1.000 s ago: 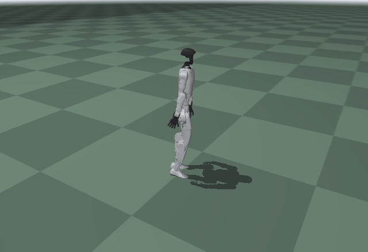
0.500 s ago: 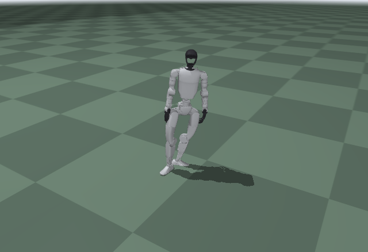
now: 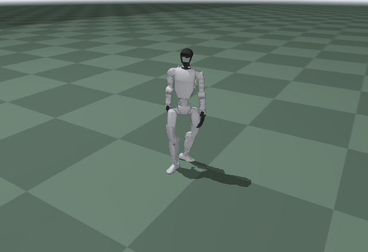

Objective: In place motions

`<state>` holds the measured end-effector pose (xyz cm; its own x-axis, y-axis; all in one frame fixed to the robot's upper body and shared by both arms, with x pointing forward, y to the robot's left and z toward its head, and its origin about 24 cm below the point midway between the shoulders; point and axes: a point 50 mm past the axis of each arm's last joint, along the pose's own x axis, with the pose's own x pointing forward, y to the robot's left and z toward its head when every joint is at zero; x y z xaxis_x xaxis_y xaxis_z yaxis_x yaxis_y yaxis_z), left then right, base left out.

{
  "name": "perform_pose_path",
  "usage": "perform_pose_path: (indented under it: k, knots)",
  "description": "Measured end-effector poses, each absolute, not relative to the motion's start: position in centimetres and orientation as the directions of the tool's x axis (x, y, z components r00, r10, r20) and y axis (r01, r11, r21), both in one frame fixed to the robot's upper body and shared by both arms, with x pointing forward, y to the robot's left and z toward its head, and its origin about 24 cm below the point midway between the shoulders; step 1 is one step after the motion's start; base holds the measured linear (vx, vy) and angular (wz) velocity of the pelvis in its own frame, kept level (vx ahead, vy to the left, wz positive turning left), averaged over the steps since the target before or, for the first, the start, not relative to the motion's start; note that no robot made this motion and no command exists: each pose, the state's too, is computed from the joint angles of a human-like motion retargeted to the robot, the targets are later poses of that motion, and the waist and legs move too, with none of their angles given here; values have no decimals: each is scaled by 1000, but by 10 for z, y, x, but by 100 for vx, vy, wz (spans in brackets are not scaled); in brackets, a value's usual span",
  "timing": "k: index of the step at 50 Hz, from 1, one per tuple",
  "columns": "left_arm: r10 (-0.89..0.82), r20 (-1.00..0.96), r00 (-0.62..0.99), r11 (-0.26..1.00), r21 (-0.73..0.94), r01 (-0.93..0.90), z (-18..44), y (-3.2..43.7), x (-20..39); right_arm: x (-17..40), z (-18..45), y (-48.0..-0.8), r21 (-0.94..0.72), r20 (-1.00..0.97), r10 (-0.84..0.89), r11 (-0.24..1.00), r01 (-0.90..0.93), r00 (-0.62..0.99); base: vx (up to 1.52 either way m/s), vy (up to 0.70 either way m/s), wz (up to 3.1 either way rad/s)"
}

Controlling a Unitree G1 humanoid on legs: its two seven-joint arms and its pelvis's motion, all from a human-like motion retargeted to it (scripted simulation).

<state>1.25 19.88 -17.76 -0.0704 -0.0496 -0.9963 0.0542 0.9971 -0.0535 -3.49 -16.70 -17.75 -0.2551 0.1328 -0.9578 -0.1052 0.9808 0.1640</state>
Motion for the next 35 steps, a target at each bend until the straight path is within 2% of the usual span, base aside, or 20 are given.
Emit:
perform_pose_path:
  k: [7,10,15,19,29,35]
  knots:
    - [-21,-992,-125,990,-38,133,-177,203,-3,6,-181,-161,174,-981,139,942,-288,-137,-16,4,-12]
    - [-34,-992,-120,990,-50,133,-178,194,-2,24,-181,-165,146,-988,121,929,-339,-94,-15,12,-228]
    - [-73,-997,-37,989,-77,130,-181,172,18,54,-178,-175,77,-996,84,944,-321,10,-16,13,-102]
    - [-114,-993,-35,971,-119,205,-181,164,25,62,-177,-178,56,-996,77,948,-314,55,0,3,-115]
    - [-90,-988,-122,932,-127,340,-180,176,17,23,-180,-177,88,-993,49,903,-420,-103,13,-3,-10]
    - [-70,-993,-96,961,-93,261,-180,183,12,-11,-179,-179,134,-973,48,914,-383,-225,11,-10,-32]
